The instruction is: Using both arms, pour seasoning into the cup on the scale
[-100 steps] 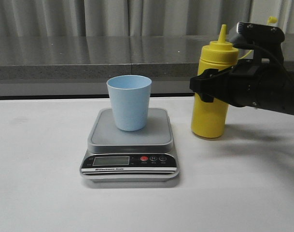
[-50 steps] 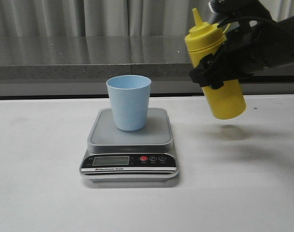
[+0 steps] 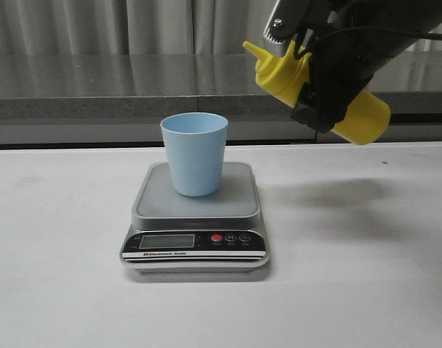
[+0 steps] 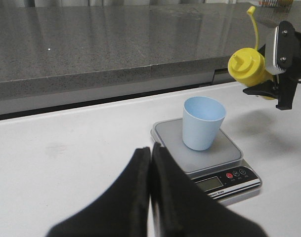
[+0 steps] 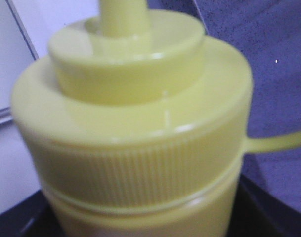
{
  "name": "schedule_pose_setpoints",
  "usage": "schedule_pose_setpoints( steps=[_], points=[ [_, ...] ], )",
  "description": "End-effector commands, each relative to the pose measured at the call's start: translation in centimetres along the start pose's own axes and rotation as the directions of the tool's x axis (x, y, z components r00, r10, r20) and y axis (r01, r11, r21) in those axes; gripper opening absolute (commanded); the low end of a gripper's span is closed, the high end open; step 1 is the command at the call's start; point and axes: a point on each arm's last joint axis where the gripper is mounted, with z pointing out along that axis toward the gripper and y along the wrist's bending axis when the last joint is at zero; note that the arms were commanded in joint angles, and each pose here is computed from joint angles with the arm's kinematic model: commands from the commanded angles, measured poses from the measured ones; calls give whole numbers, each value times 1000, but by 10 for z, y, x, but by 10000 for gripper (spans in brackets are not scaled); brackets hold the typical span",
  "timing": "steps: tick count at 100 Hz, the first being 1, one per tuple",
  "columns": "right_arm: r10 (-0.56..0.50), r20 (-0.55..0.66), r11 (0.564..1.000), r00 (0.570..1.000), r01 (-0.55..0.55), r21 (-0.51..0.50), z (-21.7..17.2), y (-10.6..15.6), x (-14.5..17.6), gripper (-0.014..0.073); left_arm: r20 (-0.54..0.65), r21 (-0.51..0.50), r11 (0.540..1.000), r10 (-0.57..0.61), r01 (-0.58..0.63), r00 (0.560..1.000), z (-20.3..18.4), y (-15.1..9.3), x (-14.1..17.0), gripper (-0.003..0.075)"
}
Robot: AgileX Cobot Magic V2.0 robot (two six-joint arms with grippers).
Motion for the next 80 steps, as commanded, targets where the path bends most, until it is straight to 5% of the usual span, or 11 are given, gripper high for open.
schedule_pose_setpoints(
  steps=[1,34,51,80],
  points=[
    [-106,48,991,993,101,90,-20,-22,-23,-58,100,3,1000,-21,21,995,-3,-1,-15,-20],
    [-418,-31,900,908,418,124,-25,-10,-47,-58,100,3,1000,-21,21,995,-3,-1,-15,-20],
    [-551,-91,819,830,558,133,-23,-2,-54,-58,100,3,1000,-21,21,995,-3,-1,-15,-20],
    [-648,-159,730,745,667,150,-17,10,-64,-58,100,3,1000,-21,21,995,-3,-1,-15,-20]
  ],
)
